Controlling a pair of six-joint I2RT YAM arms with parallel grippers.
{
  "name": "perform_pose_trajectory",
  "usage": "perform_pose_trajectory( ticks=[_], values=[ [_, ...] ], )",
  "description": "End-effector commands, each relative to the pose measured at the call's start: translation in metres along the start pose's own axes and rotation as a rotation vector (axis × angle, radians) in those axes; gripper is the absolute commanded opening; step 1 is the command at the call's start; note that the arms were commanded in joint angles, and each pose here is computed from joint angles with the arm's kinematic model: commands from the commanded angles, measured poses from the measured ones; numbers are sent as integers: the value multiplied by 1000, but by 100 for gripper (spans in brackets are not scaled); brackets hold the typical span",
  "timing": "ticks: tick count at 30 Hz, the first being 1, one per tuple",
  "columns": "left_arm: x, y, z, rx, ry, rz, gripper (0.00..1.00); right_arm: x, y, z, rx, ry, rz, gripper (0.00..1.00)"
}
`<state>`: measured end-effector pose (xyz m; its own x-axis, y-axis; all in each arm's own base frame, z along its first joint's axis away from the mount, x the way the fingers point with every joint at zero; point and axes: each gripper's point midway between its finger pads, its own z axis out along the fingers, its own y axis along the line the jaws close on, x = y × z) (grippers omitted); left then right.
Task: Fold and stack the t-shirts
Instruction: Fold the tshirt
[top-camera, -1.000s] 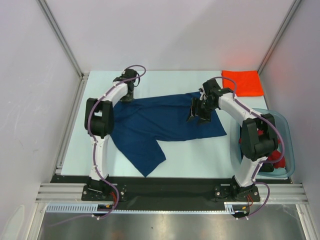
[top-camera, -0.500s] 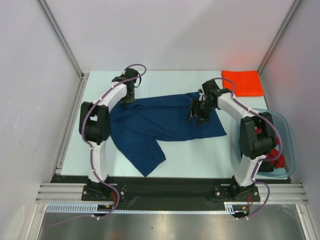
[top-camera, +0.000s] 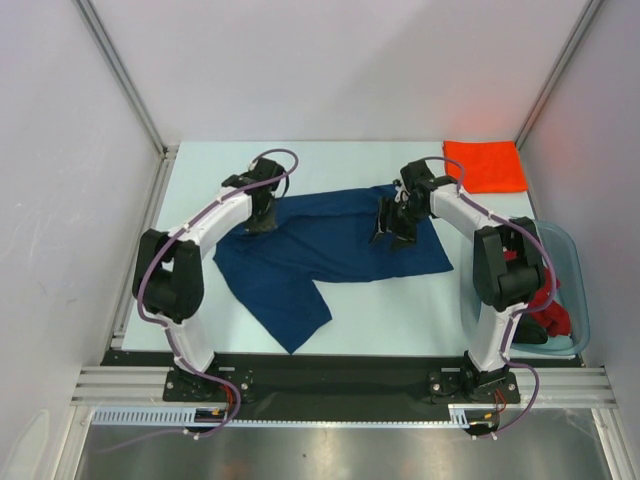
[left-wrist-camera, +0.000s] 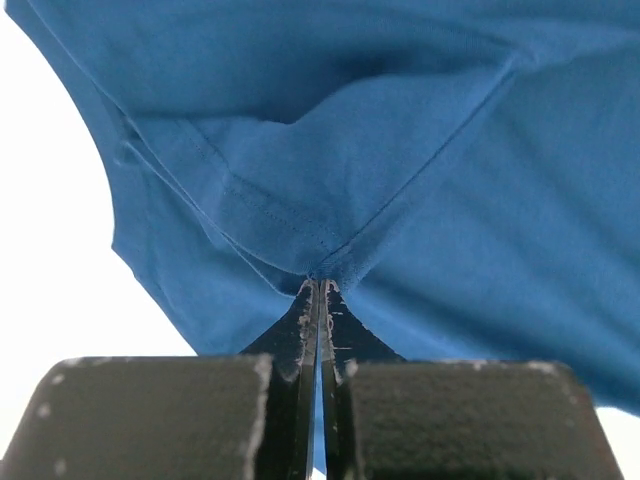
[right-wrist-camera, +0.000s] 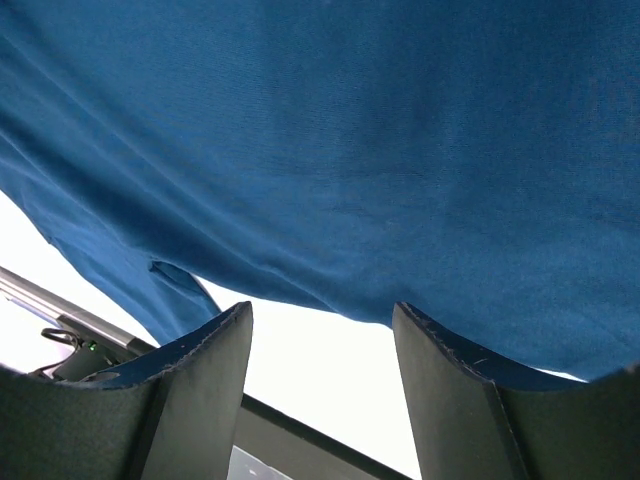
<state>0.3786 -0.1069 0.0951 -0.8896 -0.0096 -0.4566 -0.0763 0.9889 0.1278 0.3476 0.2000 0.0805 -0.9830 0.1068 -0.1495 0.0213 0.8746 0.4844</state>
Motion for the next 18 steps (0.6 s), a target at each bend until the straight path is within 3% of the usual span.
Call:
perform_pose_trajectory(
  ticks=[1, 16, 18],
  values=[
    [14, -9, -18, 52, -6, -25, 0, -10, 9, -3, -17, -26, -8, 64],
    [41, -68, -25, 233, 56, 13, 1, -17, 5, 1, 2, -29, -5, 64],
    [44, -67, -23, 217, 60, 12, 13, -17, 3, 2, 6, -25, -3, 64]
  ],
)
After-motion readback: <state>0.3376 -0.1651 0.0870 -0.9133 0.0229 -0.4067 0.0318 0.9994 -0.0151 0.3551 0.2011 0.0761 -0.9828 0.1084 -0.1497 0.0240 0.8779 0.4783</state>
